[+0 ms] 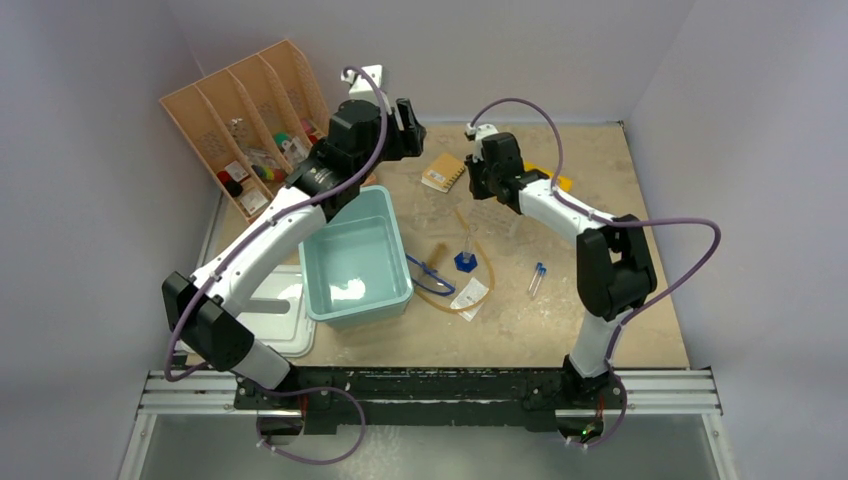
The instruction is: Organize the chemistry lab equipment
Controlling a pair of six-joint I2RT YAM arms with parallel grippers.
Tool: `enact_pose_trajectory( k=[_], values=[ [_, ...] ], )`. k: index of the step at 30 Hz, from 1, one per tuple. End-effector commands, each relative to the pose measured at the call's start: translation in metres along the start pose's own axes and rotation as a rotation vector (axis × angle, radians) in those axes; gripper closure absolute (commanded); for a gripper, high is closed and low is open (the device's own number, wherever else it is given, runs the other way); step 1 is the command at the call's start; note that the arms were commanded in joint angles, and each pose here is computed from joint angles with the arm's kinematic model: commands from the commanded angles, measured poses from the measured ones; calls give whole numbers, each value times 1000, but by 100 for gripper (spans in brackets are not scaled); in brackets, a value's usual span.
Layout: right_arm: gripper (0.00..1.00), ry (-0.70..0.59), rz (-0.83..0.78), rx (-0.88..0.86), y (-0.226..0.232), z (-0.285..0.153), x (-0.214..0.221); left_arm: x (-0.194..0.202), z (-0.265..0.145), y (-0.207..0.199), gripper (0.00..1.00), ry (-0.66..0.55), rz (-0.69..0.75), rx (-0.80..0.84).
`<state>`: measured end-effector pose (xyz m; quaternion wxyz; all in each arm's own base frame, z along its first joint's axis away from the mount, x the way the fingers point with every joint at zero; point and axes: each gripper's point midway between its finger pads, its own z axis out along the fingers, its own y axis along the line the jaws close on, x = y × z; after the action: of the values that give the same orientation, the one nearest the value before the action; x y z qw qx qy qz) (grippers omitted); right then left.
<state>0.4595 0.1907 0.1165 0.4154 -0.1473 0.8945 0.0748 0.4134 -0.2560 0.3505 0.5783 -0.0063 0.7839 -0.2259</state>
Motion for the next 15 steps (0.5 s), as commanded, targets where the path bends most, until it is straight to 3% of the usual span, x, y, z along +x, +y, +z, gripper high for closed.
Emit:
enact_pose_trajectory(
  k=[1, 15],
  values=[
    [89, -18, -27, -10, 4, -1, -1, -36, -20, -11, 35, -90, -50, 42],
    [89, -27, -68, 18, 7, -11, 1, -33, -24, -11, 35, -87, -58, 46]
  ],
)
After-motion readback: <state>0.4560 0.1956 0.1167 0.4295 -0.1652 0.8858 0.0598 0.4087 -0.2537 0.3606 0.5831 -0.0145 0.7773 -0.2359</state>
